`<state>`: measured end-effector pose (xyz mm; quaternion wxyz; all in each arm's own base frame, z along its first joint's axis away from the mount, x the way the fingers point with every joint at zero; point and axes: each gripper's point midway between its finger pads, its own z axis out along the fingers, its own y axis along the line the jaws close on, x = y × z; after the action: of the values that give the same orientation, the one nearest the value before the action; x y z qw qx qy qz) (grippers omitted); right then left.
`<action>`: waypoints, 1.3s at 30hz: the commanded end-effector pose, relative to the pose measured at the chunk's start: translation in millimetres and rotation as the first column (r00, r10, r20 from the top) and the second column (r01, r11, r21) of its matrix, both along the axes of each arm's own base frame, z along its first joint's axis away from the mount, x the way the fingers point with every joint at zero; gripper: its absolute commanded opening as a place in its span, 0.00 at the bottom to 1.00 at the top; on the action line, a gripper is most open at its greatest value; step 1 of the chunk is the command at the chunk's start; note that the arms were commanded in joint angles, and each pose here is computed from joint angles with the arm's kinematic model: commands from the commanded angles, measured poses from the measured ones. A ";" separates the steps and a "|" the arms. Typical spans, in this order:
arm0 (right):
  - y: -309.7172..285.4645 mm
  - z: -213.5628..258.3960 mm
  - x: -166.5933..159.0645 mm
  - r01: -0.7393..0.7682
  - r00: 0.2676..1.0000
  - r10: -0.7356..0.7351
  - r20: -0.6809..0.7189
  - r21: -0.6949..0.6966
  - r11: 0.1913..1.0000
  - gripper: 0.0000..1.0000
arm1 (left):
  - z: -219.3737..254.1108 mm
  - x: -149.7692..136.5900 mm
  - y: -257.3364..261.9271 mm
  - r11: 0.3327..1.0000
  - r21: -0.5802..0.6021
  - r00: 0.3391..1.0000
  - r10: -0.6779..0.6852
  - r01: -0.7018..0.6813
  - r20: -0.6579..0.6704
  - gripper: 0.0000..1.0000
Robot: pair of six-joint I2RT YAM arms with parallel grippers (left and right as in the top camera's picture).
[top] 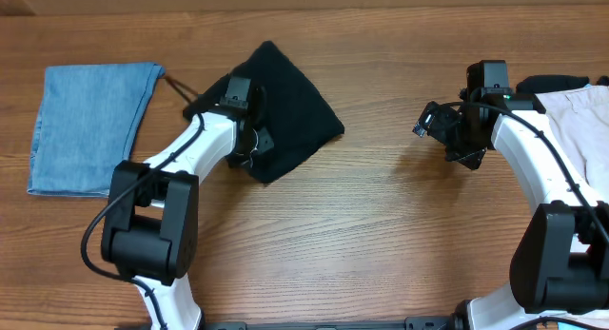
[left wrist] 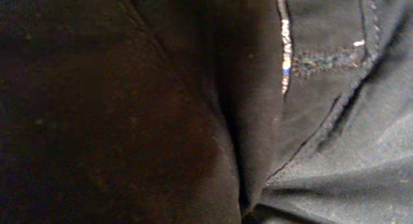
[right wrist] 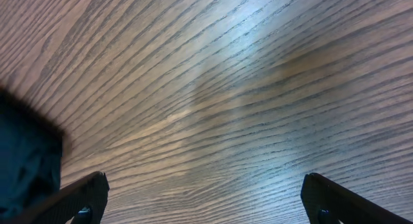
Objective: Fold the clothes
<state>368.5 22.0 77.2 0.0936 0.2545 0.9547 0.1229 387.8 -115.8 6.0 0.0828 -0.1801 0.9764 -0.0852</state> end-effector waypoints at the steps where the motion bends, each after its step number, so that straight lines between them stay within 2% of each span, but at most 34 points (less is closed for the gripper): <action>1: -2.0 8.7 3.9 -0.002 1.000 0.003 0.031 -0.009 1.000 1.00 | 9.1 24.7 23.9 0.958 0.201 0.977 -0.212 0.204 0.023 0.04; 4: -2.0 8.7 3.9 -0.002 1.000 0.003 0.031 -0.009 1.000 1.00 | 60.1 53.8 51.7 0.880 0.411 0.959 -0.281 0.239 0.045 0.04; 7: -2.0 8.7 3.9 -0.002 1.000 0.003 0.031 -0.009 1.000 1.00 | 95.4 66.6 65.5 0.776 0.532 0.915 -0.403 0.339 0.005 0.04; 12: -2.0 8.7 3.9 -0.002 1.000 0.003 0.031 -0.009 1.000 1.00 | 140.8 77.2 89.9 0.635 0.650 0.867 -0.493 0.417 -0.074 0.04; 17: -2.0 8.7 3.9 -0.003 1.000 0.003 0.031 -0.009 1.000 1.00 | 156.0 81.4 127.3 0.533 0.701 0.836 -0.523 0.473 -0.167 0.04; 21: -2.0 8.7 3.9 -0.003 1.000 0.003 0.031 -0.009 1.000 1.00 | 157.0 85.3 152.0 0.545 0.700 0.846 -0.508 0.462 -0.163 0.04; 23: -2.0 8.7 3.9 -0.003 1.000 0.003 0.031 -0.009 1.000 1.00 | 165.8 89.5 164.2 0.529 0.710 0.841 -0.515 0.464 -0.166 0.04; 27: -2.0 8.7 3.9 -0.002 1.000 0.003 0.031 -0.009 1.000 1.00 | 203.4 99.9 200.9 0.527 0.747 0.861 -0.495 0.405 -0.118 0.04; 32: -2.0 8.7 3.9 -0.002 1.000 0.003 0.031 -0.009 1.000 1.00 | 225.7 98.2 246.5 0.572 0.728 0.868 -0.493 0.378 -0.063 0.04; 33: -2.0 8.7 3.9 -0.002 1.000 0.003 0.031 -0.009 1.000 1.00 | 221.9 97.1 250.4 0.587 0.704 0.855 -0.515 0.399 -0.055 0.04; 36: -2.0 8.7 3.9 -0.003 1.000 0.003 0.031 -0.009 1.000 1.00 | 207.1 95.5 253.6 0.713 0.566 0.831 -0.550 0.413 0.086 0.04; 39: -2.0 8.7 3.9 -0.002 1.000 0.003 0.031 -0.009 1.000 1.00 | 202.4 81.4 289.1 0.765 0.538 0.874 -0.476 0.354 0.102 0.04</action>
<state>368.3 22.0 77.1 0.0933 0.2544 0.9547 0.1228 470.1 164.6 205.5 0.1938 0.0892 0.9606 0.1784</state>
